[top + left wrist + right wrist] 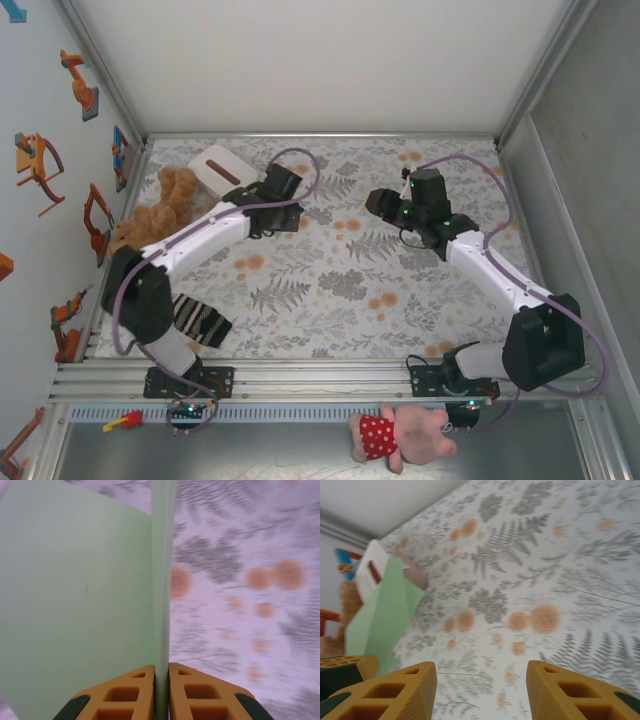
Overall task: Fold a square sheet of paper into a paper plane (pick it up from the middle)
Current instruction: Turn over the paper at the center of the table.
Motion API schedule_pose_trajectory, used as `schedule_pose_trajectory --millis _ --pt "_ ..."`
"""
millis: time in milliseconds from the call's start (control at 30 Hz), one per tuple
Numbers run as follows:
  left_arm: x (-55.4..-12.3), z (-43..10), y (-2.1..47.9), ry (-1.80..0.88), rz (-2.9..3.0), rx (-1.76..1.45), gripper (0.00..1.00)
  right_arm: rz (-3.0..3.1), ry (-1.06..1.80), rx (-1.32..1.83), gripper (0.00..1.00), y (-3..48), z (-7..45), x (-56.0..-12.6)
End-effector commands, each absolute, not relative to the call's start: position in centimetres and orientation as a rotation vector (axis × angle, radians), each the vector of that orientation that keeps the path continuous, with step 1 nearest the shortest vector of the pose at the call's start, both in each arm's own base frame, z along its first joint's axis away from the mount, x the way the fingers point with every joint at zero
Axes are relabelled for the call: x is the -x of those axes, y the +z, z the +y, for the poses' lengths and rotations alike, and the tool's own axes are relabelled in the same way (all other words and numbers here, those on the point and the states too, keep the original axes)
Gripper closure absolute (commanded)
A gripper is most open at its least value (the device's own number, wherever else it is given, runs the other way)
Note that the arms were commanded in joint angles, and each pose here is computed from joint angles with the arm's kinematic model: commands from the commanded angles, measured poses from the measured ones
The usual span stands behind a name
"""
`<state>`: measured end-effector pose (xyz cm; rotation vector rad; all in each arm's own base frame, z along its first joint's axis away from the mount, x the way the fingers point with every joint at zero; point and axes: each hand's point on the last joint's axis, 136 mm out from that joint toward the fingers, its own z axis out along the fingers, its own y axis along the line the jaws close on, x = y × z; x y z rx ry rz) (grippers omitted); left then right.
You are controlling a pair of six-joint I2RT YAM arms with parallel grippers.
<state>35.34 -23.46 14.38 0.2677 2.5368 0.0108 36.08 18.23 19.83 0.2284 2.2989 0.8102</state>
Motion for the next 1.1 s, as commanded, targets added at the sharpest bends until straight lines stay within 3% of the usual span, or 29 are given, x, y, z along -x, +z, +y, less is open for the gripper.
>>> schedule_pose_trajectory --millis 0,467,1067 --pt "-35.3 -18.2 13.4 0.64 2.507 -0.397 0.85 2.35 0.597 -0.269 0.51 18.6 15.3 -35.5" --pt "-37.4 -21.0 7.4 1.076 2.377 -0.62 0.87 2.41 0.493 -0.354 0.52 15.8 13.5 -35.1" --pt "-35.9 -25.8 3.3 0.755 2.58 -0.604 0.73 2.425 0.515 -0.409 0.54 15.1 13.7 -35.5"
